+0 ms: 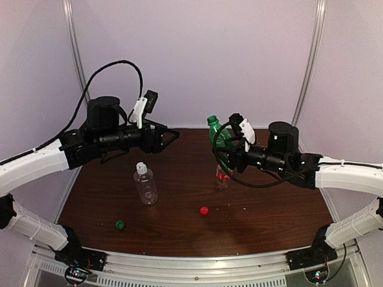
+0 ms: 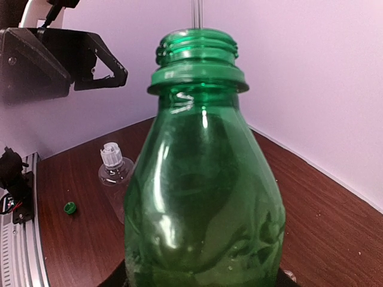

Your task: Unscrew the bottle caps

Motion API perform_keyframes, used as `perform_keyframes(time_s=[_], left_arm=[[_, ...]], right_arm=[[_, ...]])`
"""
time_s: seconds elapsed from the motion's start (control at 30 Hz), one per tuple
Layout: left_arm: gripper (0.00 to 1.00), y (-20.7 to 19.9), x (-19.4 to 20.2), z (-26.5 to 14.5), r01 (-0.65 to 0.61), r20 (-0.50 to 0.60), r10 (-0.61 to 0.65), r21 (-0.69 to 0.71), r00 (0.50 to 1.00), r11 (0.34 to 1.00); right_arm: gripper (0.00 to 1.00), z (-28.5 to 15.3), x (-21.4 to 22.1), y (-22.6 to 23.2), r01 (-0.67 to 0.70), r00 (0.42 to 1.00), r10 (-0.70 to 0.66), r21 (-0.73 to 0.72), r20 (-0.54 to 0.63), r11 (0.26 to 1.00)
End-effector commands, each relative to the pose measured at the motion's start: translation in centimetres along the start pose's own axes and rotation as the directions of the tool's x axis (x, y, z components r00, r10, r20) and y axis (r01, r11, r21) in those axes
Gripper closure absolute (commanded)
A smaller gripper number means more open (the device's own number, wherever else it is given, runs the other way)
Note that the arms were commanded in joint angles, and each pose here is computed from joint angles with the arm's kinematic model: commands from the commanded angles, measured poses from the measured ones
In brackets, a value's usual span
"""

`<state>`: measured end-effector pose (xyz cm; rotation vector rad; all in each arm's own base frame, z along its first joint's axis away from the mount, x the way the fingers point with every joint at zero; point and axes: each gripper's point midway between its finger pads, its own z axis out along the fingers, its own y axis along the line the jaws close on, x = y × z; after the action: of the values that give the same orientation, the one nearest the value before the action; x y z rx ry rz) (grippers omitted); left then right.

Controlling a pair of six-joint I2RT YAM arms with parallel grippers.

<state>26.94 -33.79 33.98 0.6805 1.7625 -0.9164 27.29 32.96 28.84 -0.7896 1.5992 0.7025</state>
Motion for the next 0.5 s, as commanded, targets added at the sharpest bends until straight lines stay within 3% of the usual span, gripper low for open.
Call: perform_keyframes(time_s=[0.0,0.23,0.37,0.47], left_arm=[[0.29,1.3,2.1,-1.5,-0.045,-0.036,0.043,-0.058,0.998,0.997],[0.26,2.0,5.8,-3.2,-0.054,-0.148,0.040,-0.087,0.988,0.995],[0.26,4.1,10.9,-5.1,0.034,-0.271,-0.094,-0.217,0.958,0.976],[0.26,4.7,14.2,-6.8,0.115,-0.296,-0.201,-0.283,0.934,0.952]], right_arm=[[0.50,-0.4,0.7,1.0,-0.015,1.000,0.014,-0.063,-0.015,0.998],[0.48,-0.8,1.4,2.3,-0.023,1.000,0.020,-0.140,-0.023,0.990],[0.48,-0.8,2.1,2.3,-0.032,0.999,0.027,-0.135,-0.043,0.990],[0.48,-0.7,2.5,2.1,-0.039,0.998,0.033,-0.130,-0.051,0.991]])
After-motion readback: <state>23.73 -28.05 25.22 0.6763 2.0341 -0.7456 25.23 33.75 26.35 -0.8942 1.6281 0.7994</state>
